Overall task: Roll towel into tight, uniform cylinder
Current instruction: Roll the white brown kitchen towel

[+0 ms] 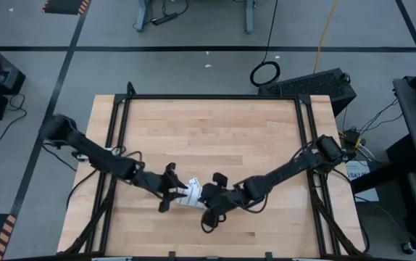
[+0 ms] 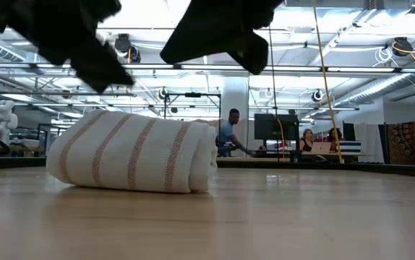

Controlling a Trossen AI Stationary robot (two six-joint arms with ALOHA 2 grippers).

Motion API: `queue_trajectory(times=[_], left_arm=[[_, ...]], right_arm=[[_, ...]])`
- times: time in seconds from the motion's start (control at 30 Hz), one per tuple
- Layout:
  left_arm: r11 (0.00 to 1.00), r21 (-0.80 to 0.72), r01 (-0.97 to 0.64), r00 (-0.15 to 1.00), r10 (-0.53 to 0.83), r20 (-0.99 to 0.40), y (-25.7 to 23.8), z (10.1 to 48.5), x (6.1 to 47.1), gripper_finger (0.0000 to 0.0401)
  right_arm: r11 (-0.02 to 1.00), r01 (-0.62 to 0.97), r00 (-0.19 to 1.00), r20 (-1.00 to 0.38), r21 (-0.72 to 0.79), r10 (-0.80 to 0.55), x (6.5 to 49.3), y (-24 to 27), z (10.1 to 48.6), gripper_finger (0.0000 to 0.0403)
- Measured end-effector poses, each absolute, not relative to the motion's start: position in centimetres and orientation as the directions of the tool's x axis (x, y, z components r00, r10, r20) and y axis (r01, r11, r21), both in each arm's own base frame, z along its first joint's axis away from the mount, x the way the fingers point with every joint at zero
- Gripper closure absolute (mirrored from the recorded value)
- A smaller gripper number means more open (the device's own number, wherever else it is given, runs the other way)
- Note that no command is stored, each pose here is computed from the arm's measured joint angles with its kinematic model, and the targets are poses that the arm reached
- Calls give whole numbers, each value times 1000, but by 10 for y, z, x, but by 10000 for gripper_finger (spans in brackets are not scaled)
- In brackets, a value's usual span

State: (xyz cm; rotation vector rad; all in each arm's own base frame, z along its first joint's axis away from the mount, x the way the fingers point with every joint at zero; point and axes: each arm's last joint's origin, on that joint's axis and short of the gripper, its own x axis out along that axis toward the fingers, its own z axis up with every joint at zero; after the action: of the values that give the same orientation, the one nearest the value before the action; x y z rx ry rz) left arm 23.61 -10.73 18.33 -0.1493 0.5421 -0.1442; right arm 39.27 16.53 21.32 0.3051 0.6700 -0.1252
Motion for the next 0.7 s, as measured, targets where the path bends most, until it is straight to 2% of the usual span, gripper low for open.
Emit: queue_trajectory(times=[0.17,0.37,0.5,0.7], left_arm=[[985,-147,95,790,-164,-591,-113,155,242,283],[983,-179,36,748,-145,-648,-113,142,240,346],[963,-264,45,736,-211,-644,-114,148,237,370],[924,-372,89,733,-314,-603,-111,173,225,374]], right_arm=[[951,207,805,-592,227,-34,405,163,201,403],[934,182,860,-511,307,0,428,153,181,403],[924,182,883,-468,337,-4,440,149,164,403],[928,185,879,-477,322,-10,442,147,155,403]])
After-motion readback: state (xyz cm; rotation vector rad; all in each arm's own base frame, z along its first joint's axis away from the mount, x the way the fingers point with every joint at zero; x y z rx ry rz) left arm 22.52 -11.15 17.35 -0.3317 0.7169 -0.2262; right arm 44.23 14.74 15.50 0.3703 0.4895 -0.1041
